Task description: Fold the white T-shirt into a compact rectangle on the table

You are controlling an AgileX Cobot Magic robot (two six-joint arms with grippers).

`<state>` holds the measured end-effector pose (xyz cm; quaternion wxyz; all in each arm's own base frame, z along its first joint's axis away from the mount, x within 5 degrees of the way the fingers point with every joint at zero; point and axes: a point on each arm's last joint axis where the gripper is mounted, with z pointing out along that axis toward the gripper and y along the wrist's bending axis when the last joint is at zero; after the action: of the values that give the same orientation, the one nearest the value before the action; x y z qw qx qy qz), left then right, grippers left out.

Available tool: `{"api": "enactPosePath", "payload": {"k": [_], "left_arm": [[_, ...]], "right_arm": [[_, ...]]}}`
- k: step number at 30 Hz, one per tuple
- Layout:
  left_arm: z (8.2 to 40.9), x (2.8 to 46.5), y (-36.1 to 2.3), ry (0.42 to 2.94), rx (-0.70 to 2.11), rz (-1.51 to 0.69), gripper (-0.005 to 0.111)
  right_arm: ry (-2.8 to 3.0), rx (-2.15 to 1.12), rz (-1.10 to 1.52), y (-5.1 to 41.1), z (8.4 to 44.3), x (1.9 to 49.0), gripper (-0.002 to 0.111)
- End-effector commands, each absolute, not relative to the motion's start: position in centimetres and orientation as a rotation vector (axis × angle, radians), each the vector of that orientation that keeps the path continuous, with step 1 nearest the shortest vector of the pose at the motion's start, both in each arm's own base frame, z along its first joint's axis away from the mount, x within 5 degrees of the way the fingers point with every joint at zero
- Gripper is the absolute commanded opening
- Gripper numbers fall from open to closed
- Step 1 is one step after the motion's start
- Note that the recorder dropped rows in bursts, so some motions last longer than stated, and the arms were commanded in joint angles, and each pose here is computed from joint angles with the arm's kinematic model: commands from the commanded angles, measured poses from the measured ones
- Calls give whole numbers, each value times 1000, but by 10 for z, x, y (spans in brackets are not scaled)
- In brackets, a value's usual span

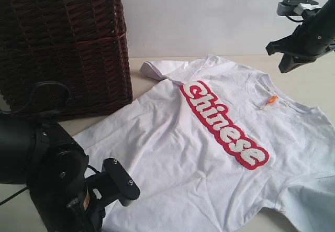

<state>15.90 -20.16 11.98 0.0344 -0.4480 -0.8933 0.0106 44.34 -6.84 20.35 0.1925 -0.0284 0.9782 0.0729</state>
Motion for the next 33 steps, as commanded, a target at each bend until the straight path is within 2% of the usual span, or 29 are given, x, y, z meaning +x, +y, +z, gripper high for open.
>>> {"api": "enactPosePath", "payload": {"k": [1,3,7,15,20,27,30,33], "left_arm": [[143,157,-210,-2888,-1394,215,0],[150,160,-216,-2969,-1377,322,0],[145,166,-223,-3051,-1335,396,0],[114,160,-216,-2991,-1238,310,0],[113,154,-210,-3008,-1189,331,0],[112,145,-199,-2994,-1175,315,0],[111,144,-198,-2988,-1172,308,0],[111,145,-199,-2999,-1175,315,0]], "right_arm": [[2764,-170,292,-59,189,445,14],[2791,-199,271,-57,180,446,18],[2834,-211,239,-53,167,448,20],[2847,-204,250,-48,163,448,20],[2842,-212,229,-49,163,449,20],[2955,-178,132,-57,136,447,20],[2998,-185,140,-57,123,445,16],[3041,-210,123,-59,111,444,3]]}}
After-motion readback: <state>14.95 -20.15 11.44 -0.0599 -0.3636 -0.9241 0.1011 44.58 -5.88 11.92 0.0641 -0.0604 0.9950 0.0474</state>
